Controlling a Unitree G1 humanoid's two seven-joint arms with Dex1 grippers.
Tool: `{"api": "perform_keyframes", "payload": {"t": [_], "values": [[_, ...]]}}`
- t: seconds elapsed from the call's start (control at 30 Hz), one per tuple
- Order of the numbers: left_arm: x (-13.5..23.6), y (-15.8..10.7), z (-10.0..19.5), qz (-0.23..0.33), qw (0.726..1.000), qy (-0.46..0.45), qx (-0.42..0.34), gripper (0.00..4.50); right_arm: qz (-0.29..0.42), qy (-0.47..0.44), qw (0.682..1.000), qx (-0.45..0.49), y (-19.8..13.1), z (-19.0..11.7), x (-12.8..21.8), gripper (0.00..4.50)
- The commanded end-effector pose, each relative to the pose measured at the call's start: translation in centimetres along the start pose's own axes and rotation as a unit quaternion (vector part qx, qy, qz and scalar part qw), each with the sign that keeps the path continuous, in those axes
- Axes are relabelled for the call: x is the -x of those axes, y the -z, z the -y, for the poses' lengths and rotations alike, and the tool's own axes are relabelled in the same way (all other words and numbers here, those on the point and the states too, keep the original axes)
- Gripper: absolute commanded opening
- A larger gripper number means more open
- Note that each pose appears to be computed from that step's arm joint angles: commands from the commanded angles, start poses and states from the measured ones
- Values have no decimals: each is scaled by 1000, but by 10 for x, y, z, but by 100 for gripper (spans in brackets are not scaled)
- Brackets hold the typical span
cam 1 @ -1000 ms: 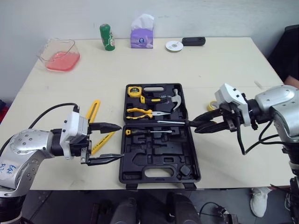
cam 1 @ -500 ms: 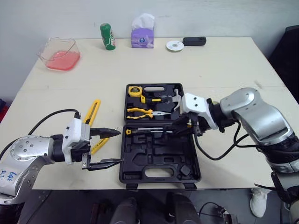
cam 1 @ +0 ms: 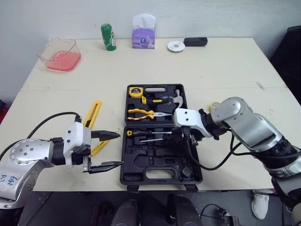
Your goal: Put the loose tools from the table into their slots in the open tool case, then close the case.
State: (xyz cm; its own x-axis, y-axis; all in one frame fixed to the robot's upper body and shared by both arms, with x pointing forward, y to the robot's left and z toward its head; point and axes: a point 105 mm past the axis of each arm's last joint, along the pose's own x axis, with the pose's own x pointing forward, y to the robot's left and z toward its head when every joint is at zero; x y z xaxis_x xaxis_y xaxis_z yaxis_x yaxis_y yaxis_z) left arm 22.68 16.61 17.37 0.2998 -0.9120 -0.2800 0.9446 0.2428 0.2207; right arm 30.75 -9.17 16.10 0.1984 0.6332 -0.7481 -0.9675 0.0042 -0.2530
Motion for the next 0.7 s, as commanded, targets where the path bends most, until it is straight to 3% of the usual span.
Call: {"api": "perform_keyframes", "payload": {"t": [0.03, 0.47, 0.6, 0.7], "values": [[2, -10, 2, -4, 999, 0, -34, 450, -8, 14, 1000, 14, 2, 3, -4, 109], [4, -7, 2, -6, 1000, -13, -28, 450, -12, -6, 999, 29, 2, -6, -9, 109], [5, -6, 2, -6, 999, -18, -27, 450, 1, 1, 999, 35, -1, -2, -5, 289], [6, -7, 2, -5, 999, -21, -27, 450, 21, 7, 999, 36, -9, 4, 1, 449]]}}
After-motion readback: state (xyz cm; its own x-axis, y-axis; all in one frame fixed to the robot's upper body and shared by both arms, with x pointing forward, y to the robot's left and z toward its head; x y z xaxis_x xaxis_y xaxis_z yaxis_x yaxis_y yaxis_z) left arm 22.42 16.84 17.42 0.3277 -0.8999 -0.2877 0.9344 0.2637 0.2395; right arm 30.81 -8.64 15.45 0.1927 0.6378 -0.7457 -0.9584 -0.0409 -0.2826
